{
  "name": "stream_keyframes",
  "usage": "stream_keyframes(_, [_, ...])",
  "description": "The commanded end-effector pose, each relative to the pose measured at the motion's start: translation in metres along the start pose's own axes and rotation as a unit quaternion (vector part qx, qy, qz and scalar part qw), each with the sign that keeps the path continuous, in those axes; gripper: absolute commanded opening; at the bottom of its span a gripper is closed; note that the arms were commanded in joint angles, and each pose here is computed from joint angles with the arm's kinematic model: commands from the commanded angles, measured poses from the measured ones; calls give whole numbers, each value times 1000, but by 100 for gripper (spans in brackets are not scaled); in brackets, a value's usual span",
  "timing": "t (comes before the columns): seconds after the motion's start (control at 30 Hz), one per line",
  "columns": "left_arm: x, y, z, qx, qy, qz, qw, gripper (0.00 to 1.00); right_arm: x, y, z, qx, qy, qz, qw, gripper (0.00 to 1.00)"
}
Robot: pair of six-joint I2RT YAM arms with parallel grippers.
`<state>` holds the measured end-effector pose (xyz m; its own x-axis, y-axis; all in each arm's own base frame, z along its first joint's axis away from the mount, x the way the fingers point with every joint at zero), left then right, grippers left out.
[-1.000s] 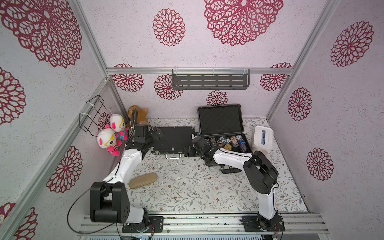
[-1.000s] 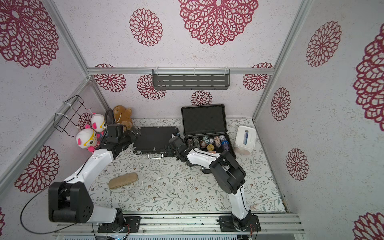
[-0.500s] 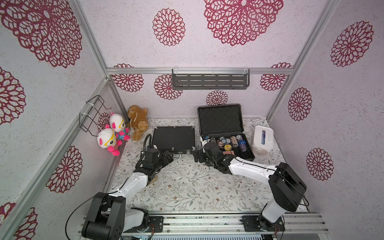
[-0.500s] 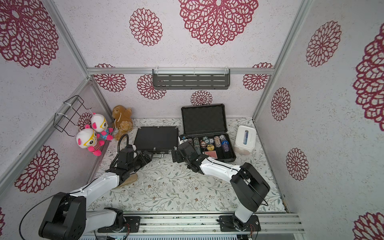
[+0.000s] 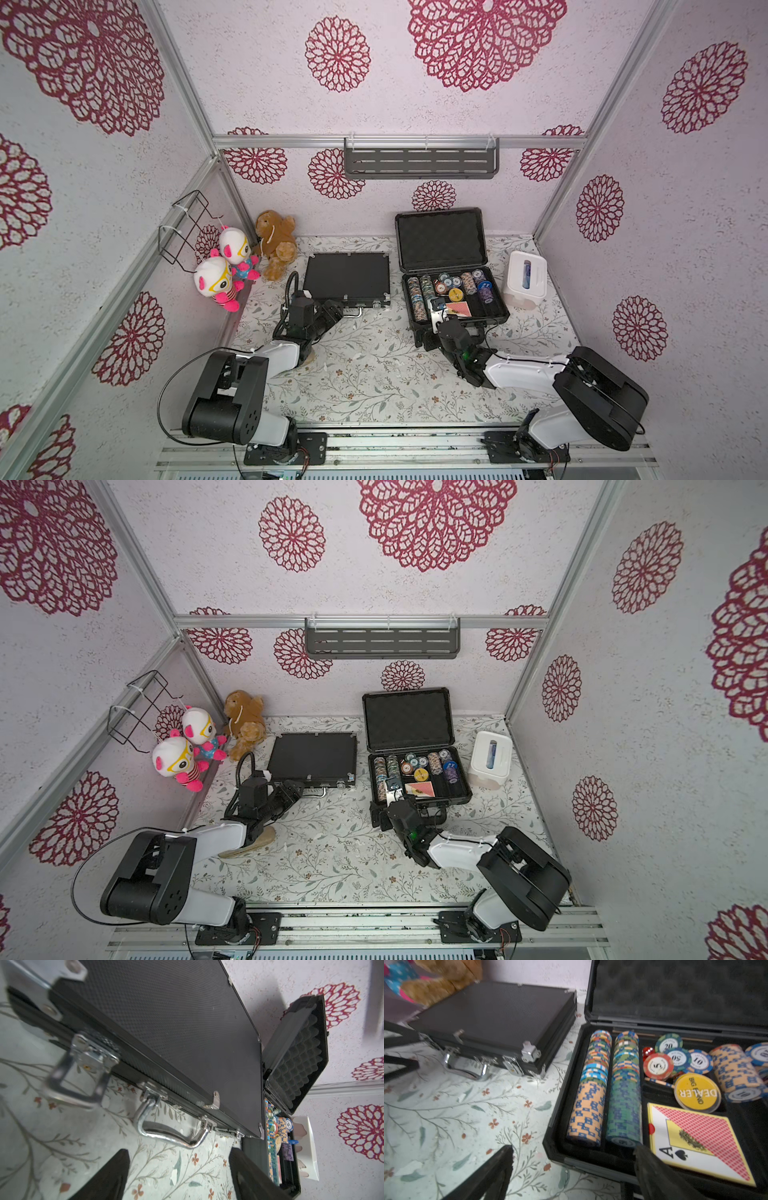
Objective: Open the poker set cases
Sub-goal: Pick up the poker set case from the center of the board.
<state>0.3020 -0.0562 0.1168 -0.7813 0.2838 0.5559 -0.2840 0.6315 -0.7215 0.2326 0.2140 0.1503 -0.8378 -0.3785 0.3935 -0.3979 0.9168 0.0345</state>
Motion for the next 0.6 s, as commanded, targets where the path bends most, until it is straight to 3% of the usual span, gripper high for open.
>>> stream_keyframes(0.0, [-3, -4, -7, 7, -12, 25, 1000, 77, 7, -2, -15, -4, -52, 14, 999, 94])
stream_keyframes(0.27, [-18, 3, -2, 10, 0, 44, 999, 64, 7, -1, -14, -23, -48, 1, 999, 95])
stream_keyframes(0.57, [-34, 14, 4, 10, 10, 46, 999, 64, 9, -2, -14, -31, -52, 1, 998, 95])
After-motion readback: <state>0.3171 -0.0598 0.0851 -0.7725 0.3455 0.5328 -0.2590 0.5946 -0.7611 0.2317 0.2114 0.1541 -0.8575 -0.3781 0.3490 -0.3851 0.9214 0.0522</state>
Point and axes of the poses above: each gripper's point midway between its finger pads, its own x axis back along the fingers, its own y axis along the line the jaws close on, z = x × y, the point moved 9 cm from there along x, back along the fingers, and after that the axes turned 4 degrees about x, right-handed, at the moved point
